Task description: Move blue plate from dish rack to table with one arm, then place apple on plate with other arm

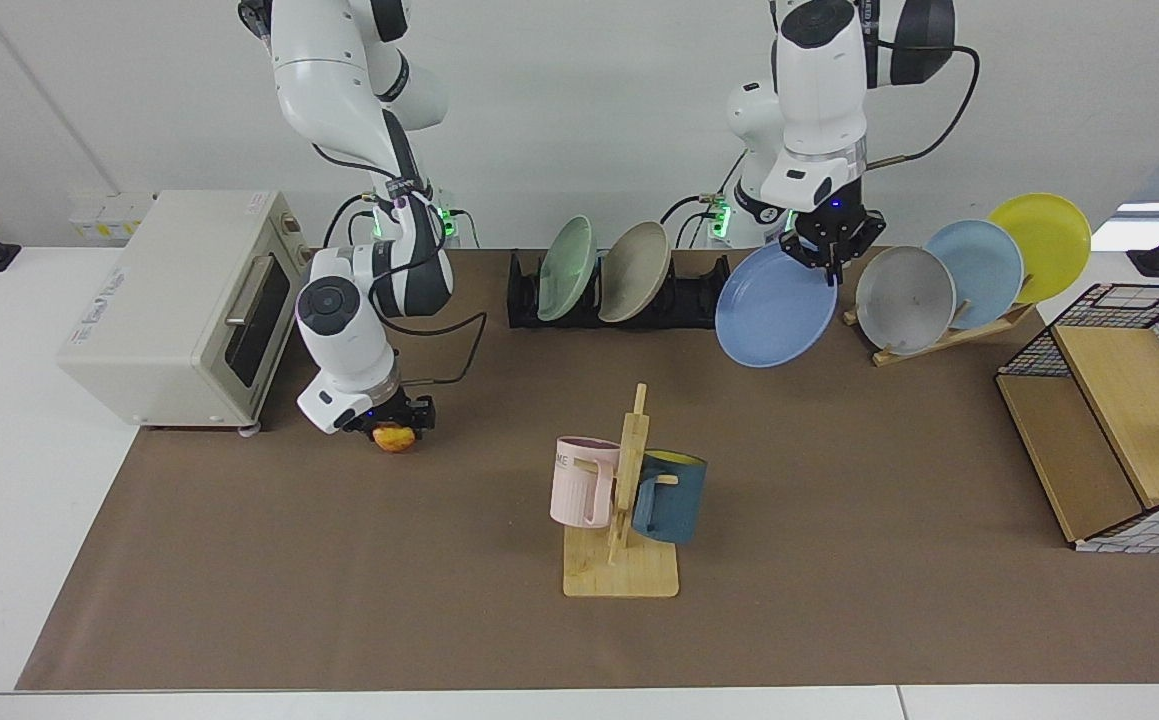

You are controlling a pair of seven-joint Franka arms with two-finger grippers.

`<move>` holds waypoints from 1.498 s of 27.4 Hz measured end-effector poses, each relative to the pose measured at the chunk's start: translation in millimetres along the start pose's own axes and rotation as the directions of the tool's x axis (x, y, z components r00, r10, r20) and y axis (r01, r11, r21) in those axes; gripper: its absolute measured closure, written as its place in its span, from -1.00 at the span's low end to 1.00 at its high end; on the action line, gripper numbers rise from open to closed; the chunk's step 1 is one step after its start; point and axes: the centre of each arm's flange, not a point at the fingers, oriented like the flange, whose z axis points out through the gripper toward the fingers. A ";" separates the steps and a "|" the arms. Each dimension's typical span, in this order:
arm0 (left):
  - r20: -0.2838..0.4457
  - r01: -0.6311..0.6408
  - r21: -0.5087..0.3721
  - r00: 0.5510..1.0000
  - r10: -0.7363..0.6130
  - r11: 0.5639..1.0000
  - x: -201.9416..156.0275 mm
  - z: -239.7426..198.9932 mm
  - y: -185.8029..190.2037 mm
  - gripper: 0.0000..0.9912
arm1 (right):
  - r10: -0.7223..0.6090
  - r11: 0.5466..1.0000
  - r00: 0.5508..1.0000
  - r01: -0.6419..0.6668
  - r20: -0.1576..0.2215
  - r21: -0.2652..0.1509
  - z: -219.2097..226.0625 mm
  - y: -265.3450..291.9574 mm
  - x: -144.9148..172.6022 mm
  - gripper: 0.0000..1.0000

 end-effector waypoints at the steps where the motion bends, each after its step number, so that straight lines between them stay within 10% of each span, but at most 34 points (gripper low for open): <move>1: 0.007 0.036 -0.021 0.999 -0.035 0.999 8.5 2.1 -2.1 0.88 | -0.001 1.000 1.000 0.001 -0.001 0.000 -0.4 -0.5 0.2 -0.48; 12: 0.109 0.278 -0.340 0.960 -0.256 0.898 51.9 30.7 1.9 0.88 | 0.003 1.000 1.000 -0.003 -0.006 0.001 -51.5 -3.0 16.8 -0.48; 29: 0.169 0.217 -0.452 0.973 -0.156 0.865 23.7 123.6 158.5 0.88 | 0.022 1.000 0.999 -0.022 -0.032 0.012 -184.6 12.1 -22.8 -0.48; 41: 0.133 0.180 -0.465 0.982 -0.133 0.867 -12.0 152.3 187.4 0.88 | 0.021 1.000 0.999 -0.021 -0.035 0.014 -194.2 12.3 -29.8 -0.48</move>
